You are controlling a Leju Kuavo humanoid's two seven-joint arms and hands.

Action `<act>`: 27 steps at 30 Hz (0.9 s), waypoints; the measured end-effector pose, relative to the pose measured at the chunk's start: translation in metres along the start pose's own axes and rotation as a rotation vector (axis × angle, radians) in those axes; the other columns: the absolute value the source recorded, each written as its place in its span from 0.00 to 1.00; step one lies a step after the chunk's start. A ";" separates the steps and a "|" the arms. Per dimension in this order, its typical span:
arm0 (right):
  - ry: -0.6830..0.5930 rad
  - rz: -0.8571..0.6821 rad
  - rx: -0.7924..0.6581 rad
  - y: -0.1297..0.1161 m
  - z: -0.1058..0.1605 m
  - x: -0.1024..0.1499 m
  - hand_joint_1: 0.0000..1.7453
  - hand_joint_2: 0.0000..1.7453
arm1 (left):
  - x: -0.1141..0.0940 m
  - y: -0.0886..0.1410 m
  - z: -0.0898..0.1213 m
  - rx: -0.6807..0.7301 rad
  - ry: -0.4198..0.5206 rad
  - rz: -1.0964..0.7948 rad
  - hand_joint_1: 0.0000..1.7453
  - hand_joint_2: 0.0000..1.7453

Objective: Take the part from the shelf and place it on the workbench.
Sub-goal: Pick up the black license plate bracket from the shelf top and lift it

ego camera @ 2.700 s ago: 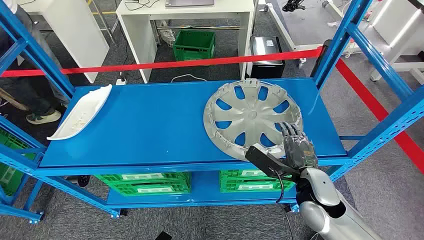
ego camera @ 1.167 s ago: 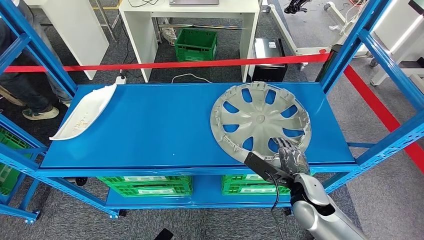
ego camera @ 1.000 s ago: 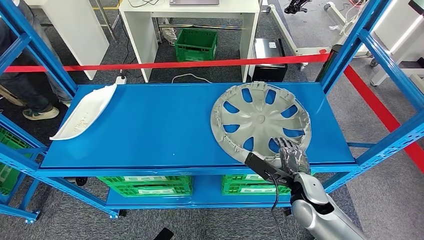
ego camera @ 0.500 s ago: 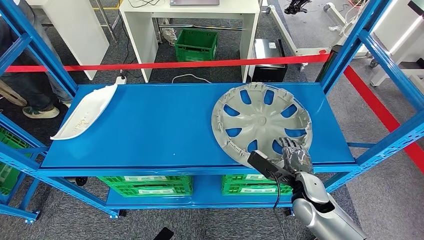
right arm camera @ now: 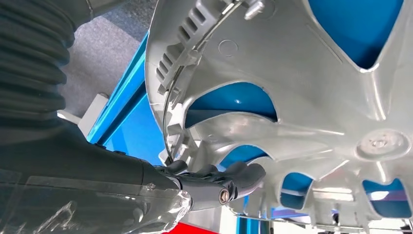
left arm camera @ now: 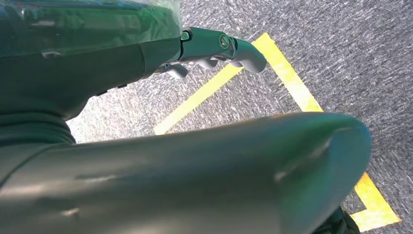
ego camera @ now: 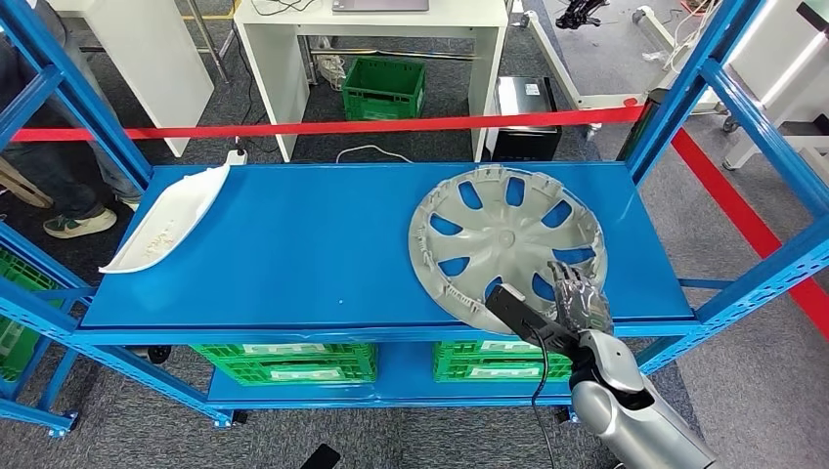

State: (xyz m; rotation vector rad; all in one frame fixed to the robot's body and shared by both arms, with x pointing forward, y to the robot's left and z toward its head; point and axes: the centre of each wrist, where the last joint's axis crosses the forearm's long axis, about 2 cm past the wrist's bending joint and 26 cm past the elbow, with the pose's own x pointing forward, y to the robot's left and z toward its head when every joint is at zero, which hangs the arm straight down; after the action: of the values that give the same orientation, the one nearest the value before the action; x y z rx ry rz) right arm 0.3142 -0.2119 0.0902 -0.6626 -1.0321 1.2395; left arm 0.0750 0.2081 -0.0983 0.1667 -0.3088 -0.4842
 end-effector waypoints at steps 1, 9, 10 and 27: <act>0.001 -0.003 -0.001 0.000 0.000 0.000 0.00 1.00 | 0.000 0.000 0.000 0.000 0.000 0.000 0.00 0.00; 0.010 -0.014 0.004 0.000 -0.001 -0.001 1.00 1.00 | 0.000 0.000 0.000 0.001 0.000 -0.001 0.00 0.00; 0.010 -0.015 0.004 0.000 -0.001 -0.001 1.00 1.00 | 0.000 0.000 0.000 0.001 -0.001 -0.001 0.00 0.00; 0.018 -0.023 0.007 0.002 -0.001 -0.003 1.00 1.00 | 0.000 0.000 0.000 0.004 -0.003 -0.002 0.00 0.00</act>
State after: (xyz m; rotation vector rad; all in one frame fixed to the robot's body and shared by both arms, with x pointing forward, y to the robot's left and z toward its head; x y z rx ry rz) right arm 0.3145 -0.2146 0.0872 -0.6531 -1.0172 1.2144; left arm 0.0756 0.2082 -0.0982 0.1703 -0.3131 -0.4863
